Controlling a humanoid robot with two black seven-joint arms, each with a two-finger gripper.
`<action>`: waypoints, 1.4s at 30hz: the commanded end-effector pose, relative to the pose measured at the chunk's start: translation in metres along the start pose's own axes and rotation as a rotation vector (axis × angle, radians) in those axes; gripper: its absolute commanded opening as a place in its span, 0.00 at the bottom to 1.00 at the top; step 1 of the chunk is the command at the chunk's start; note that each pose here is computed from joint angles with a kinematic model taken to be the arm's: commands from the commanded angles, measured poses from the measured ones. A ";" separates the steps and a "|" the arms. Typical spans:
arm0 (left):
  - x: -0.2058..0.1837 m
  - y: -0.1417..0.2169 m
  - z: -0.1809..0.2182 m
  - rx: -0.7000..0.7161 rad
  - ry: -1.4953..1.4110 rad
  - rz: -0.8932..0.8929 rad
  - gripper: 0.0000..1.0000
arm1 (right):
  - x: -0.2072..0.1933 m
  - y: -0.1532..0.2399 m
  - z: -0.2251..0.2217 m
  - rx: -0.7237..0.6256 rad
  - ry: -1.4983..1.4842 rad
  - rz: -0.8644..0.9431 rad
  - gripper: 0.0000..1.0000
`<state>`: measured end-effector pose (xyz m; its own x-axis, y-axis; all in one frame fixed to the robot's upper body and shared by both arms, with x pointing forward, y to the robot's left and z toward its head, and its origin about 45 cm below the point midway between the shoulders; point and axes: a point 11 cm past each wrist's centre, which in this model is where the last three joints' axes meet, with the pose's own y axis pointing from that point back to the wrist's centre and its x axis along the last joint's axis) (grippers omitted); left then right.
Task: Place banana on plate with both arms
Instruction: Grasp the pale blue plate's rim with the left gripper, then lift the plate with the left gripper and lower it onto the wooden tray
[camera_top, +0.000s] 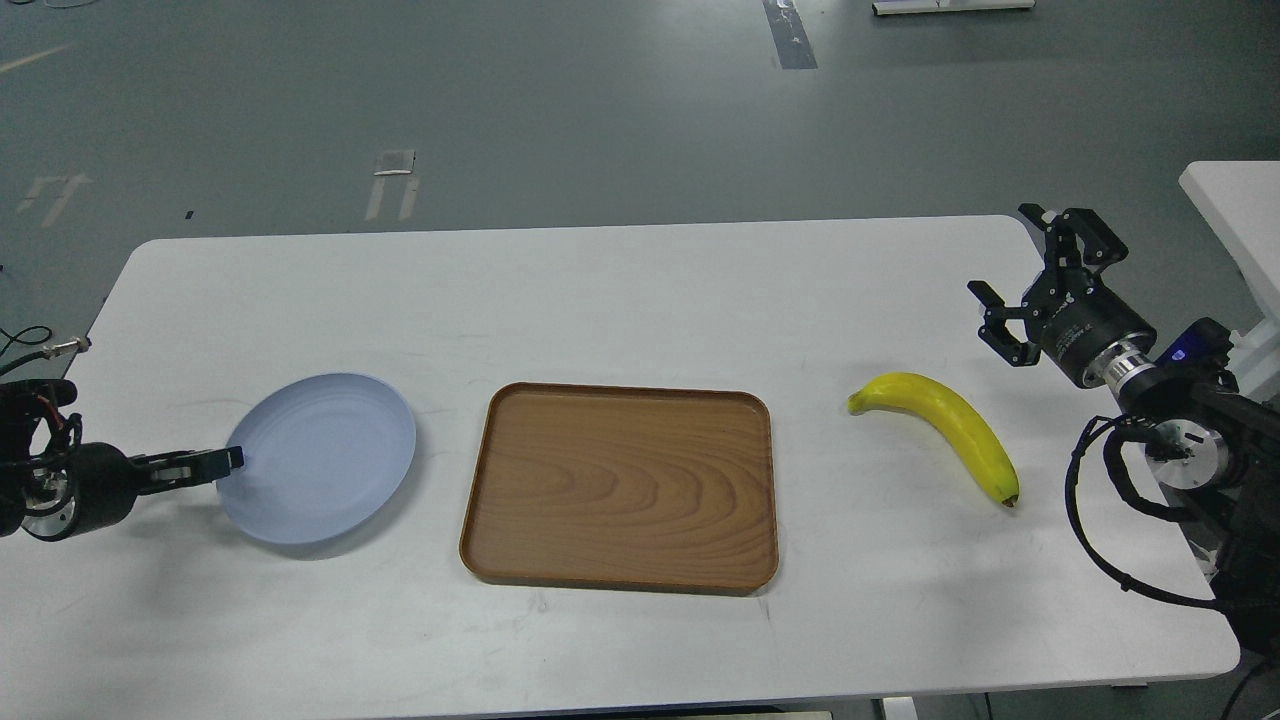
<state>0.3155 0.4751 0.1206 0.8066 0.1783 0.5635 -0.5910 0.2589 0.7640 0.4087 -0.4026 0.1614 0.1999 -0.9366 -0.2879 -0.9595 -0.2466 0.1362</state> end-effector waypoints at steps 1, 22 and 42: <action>0.001 0.001 -0.001 0.002 0.000 0.005 0.00 | 0.000 0.000 0.000 0.000 0.000 0.000 1.00; 0.095 0.002 0.097 -0.231 -0.079 0.114 0.00 | 0.000 -0.001 -0.003 0.005 0.004 0.000 1.00; 0.051 -0.094 0.304 -0.518 -0.476 -0.121 0.00 | 0.006 0.002 -0.006 0.005 0.012 0.011 1.00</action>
<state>0.4098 0.1804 0.1897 0.6950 -0.2553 0.6722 -0.3386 0.7085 0.6192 0.4097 -0.4090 0.1661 0.1941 -0.9415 -0.2756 -0.9624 -0.2372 0.1322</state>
